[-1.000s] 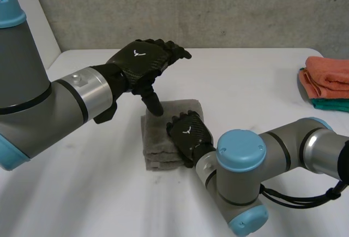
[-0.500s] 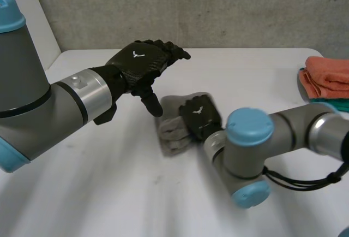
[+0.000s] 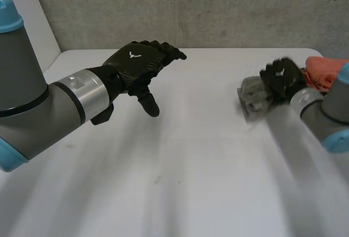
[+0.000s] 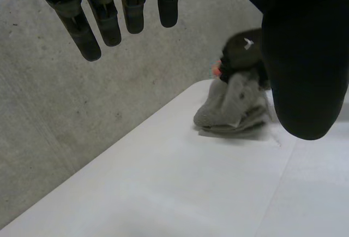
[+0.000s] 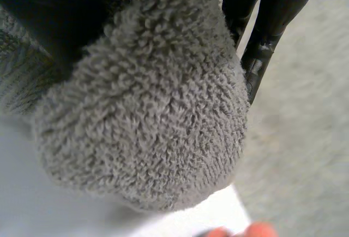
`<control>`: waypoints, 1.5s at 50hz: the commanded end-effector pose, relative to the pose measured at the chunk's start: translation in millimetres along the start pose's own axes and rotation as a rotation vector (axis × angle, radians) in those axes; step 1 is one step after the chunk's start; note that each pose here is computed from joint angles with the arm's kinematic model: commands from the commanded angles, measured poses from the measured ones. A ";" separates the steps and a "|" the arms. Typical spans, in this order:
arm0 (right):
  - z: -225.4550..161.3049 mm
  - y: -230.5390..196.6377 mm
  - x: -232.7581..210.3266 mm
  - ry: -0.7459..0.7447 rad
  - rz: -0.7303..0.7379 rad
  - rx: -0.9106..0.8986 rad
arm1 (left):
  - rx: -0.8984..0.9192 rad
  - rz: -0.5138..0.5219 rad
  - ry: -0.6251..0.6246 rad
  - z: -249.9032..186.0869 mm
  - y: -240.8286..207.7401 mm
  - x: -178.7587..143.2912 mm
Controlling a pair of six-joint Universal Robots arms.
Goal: Fold the laundry.
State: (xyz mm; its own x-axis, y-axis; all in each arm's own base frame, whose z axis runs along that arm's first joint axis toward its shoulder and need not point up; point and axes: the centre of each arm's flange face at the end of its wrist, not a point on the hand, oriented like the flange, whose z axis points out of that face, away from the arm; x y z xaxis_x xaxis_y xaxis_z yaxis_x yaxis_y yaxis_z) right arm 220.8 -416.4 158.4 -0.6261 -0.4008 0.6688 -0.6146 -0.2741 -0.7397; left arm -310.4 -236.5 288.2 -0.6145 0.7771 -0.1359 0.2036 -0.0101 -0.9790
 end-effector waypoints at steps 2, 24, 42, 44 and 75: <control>42.2 -41.7 94.7 0.235 0.002 0.229 | 0.004 0.000 -0.004 0.4 0.0 -0.9; 35.7 100.5 193.6 0.310 0.078 0.119 | 0.005 -0.033 -0.001 1.1 3.6 0.8; -6.5 159.7 187.7 0.155 0.140 0.035 | 0.000 -0.034 0.005 1.1 5.5 3.0; -7.4 152.7 192.3 0.160 0.131 0.041 | 0.000 -0.034 0.005 1.1 5.5 3.0; -44.9 -166.8 83.3 0.142 0.492 0.103 | 0.153 -0.049 -0.160 -24.1 -43.1 -24.0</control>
State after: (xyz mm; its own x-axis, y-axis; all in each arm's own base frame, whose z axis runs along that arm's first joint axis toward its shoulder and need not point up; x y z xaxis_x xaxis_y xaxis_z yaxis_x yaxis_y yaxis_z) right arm 194.2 -413.1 337.9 -0.8649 -0.3518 0.3580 -0.2929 -0.2255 -0.9292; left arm -304.5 -230.0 314.0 -0.6449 0.7580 -0.0977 0.1112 -0.0334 -0.9932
